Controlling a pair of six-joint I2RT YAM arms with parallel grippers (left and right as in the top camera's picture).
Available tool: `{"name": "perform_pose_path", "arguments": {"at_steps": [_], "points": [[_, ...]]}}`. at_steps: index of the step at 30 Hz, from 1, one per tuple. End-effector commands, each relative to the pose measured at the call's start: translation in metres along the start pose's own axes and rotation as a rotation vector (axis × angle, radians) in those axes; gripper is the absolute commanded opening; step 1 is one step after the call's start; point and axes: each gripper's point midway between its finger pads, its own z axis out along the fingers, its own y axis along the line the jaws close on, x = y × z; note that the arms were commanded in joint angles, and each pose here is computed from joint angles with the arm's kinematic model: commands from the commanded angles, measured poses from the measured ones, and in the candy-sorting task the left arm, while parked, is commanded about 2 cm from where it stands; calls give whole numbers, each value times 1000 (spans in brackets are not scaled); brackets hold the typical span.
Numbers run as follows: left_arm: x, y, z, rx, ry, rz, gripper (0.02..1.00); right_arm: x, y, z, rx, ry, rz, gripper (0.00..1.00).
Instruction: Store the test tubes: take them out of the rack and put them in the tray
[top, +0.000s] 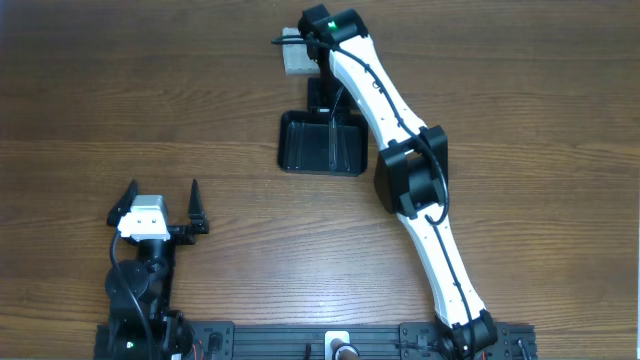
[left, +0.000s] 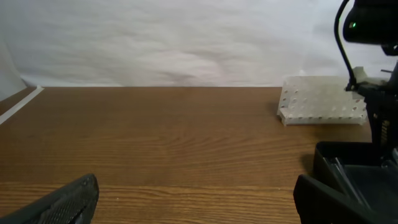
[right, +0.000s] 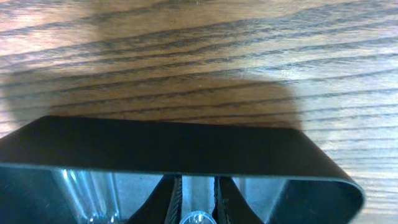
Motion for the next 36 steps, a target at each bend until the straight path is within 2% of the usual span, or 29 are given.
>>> {"name": "perform_pose_path", "arguments": {"at_steps": [1, 4, 9, 12, 19, 25, 30, 36], "points": [[1, -1, 0, 7, -2, 14, 1000, 2, 2, 13, 8, 23, 7, 69], [1, -1, 0, 7, -2, 14, 998, 2, 2, 13, 7, 24, 7, 117], [1, -1, 0, 7, -3, 14, 998, 2, 2, 13, 6, 24, 6, 139], [1, -1, 0, 7, -3, 14, 998, 4, 4, 13, 0, 31, 4, 224], [1, -1, 0, 7, -2, 14, 996, 15, 11, 10, -10, 62, -9, 231], [1, -1, 0, 7, -2, 14, 998, 21, 11, -20, -22, 37, -13, 242], [1, -1, 0, 7, -2, 14, 998, 28, 3, -62, -31, -13, -12, 397], [1, -1, 0, 7, -2, 14, 998, 29, -20, -118, 13, -141, -24, 573]]}}
